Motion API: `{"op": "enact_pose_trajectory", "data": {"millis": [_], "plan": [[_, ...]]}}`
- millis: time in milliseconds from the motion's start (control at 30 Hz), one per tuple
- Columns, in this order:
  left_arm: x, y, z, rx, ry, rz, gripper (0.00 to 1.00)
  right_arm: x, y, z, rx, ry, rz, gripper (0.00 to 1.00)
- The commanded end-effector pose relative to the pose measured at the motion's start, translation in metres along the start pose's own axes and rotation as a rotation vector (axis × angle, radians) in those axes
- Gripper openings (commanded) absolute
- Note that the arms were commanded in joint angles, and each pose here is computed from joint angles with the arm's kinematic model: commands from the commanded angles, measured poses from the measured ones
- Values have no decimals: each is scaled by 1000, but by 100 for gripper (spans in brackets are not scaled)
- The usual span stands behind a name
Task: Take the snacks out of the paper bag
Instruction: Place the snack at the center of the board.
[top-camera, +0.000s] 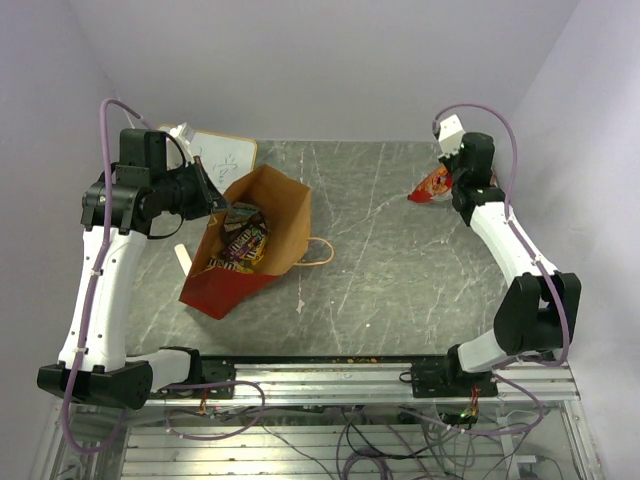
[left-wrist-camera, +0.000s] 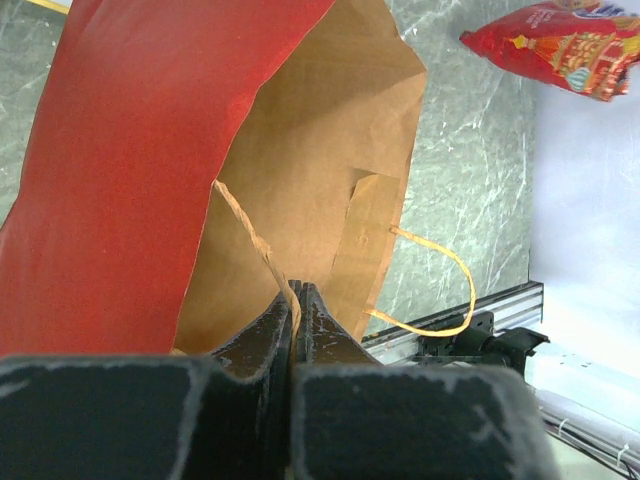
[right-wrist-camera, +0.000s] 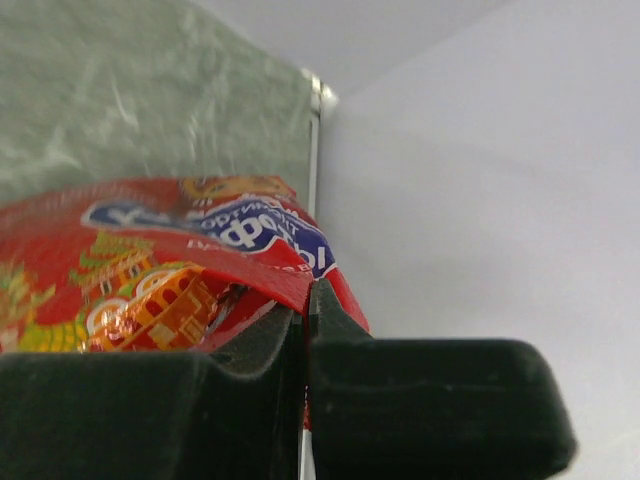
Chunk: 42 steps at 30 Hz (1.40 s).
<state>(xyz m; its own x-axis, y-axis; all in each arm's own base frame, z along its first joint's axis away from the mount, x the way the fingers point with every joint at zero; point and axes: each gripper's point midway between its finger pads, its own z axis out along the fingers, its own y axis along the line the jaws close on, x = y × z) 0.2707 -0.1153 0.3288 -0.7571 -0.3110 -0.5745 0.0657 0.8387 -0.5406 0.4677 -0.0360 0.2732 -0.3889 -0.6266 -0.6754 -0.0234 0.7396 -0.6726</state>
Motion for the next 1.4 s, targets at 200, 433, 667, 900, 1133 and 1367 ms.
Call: {"op": "enact_pose_trajectory", "data": {"millis": [200, 433, 667, 900, 1133, 1367], "plan": [[1, -13, -10, 52, -4, 39, 7, 120, 44, -17, -27, 201, 11, 0], [-1, -14, -7, 60, 1, 36, 7, 176, 117, -64, -268, 272, -52, 0], [-3, -20, 0, 96, 15, 21, 7, 193, 170, -106, -445, 240, -298, 0], [-2, -22, 7, 115, 38, 17, 7, 200, 197, -123, -560, 217, -407, 9], [0, -21, 7, 108, 37, 20, 7, 179, 242, -152, -836, 95, -479, 29], [-4, -21, 5, 97, 20, 22, 7, 121, 253, -189, -1010, -155, -406, 58]]}}
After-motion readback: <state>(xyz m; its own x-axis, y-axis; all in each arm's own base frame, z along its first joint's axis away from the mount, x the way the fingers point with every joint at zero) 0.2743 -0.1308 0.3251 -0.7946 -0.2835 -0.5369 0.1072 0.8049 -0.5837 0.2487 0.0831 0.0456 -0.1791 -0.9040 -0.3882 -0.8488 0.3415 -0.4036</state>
